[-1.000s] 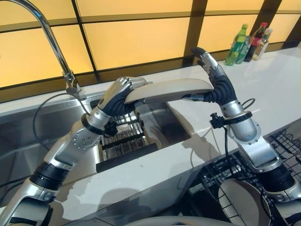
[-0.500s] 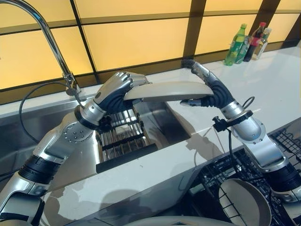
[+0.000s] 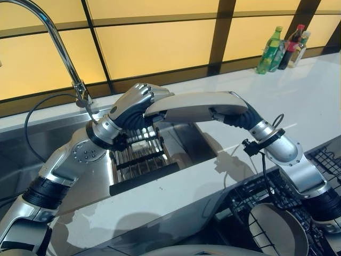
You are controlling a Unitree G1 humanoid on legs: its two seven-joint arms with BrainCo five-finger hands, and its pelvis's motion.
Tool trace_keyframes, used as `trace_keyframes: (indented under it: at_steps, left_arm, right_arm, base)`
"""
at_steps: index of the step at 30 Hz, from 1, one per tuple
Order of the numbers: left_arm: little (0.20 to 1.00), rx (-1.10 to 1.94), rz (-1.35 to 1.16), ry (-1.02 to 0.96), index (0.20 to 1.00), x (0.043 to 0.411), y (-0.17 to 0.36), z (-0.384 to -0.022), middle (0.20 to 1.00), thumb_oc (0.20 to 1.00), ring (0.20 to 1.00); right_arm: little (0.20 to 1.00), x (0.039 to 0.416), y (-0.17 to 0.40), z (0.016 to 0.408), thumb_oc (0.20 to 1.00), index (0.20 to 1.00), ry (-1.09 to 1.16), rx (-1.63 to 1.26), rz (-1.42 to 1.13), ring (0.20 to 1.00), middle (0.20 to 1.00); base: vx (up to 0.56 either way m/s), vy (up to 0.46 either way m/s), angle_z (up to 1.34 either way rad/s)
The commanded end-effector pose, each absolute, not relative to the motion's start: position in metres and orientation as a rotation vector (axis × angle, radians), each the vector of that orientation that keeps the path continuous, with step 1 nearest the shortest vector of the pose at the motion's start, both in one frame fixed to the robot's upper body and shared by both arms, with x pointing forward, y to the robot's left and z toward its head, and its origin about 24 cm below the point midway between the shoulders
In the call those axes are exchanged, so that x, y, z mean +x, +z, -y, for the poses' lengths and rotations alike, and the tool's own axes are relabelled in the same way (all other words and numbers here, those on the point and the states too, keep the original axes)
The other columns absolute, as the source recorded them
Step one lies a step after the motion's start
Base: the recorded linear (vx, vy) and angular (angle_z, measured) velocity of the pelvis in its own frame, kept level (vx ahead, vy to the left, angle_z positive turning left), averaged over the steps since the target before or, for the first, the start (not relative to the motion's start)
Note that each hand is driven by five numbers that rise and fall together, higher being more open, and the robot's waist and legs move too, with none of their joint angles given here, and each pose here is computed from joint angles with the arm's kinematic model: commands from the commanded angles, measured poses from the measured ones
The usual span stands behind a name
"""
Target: Pick up plates and place into dishwasher.
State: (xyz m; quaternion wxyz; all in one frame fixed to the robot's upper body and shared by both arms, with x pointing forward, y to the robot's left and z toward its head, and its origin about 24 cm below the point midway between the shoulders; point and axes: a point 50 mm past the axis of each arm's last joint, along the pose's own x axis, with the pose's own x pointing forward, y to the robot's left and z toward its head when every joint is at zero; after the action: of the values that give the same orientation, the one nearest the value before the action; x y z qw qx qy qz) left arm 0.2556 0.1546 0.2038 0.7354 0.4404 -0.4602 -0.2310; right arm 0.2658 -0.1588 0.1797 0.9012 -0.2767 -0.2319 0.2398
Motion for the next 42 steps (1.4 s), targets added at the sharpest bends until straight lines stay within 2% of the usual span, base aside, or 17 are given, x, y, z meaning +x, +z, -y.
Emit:
trace_keyframes:
  at_steps: [1,9,13,14,15,17,21,27,42]
  left_arm:
    - [0.200,0.884,1.139,-0.576,0.200,0.242,0.215,-0.140,0.200,0.200,0.200]
    - [0.200,0.780,0.986,-0.524,0.200,0.250,0.201,-0.146,0.200,0.200,0.200]
    - [0.200,0.591,0.689,-0.387,0.200,0.269,0.177,-0.168,0.200,0.200,0.200]
    - [0.451,0.562,0.653,-0.343,0.451,0.271,0.172,-0.175,0.451,0.451,0.451]
    - [0.595,0.519,0.622,-0.289,0.595,0.272,0.167,-0.181,0.595,0.595,0.595]
    - [1.000,0.474,0.580,-0.216,1.000,0.274,0.165,-0.191,1.000,1.000,1.000]
    - [1.000,0.414,0.584,-0.057,1.000,0.278,0.170,-0.210,1.000,1.000,1.000]
    - [1.000,0.412,0.607,0.077,1.000,0.274,0.175,-0.232,1.000,1.000,1.000]
    - [1.000,0.396,0.591,0.227,1.000,0.264,0.173,-0.268,1.000,1.000,1.000]
  right_arm:
    - [0.200,0.263,0.191,0.150,0.200,0.200,0.498,-0.537,0.569,0.200,0.200]
    - [0.200,0.264,0.186,0.159,0.200,0.200,0.392,-0.509,0.568,0.200,0.200]
    - [0.200,0.266,0.180,0.165,0.200,0.200,0.306,-0.498,0.556,0.200,0.200]
    - [0.200,0.267,0.178,0.168,0.200,0.200,0.281,-0.503,0.553,0.200,0.200]
    - [0.200,0.267,0.177,0.173,0.200,0.200,0.245,-0.516,0.546,0.200,0.200]
    - [0.200,0.268,0.177,0.182,0.200,0.200,0.191,-0.519,0.530,0.200,0.200]
    - [0.200,0.267,0.176,0.204,0.200,0.200,0.084,-0.495,0.506,0.200,0.200]
    - [0.200,0.257,0.173,0.228,0.200,0.200,-0.028,-0.490,0.496,0.200,0.200]
    - [0.200,0.240,0.162,0.269,0.200,0.200,-0.294,-0.542,0.432,0.200,0.200]
  base:
    - [0.00,0.000,0.00]
    - [-0.01,-0.010,-0.02]
    - [-0.02,-0.028,-0.09]
    - [-0.01,-0.029,-0.15]
    - [-0.01,-0.024,-0.23]
    - [-0.01,-0.030,-0.20]
    - [-0.03,-0.046,-0.12]
    - [-0.03,-0.031,-0.19]
    - [0.00,-0.045,-0.12]
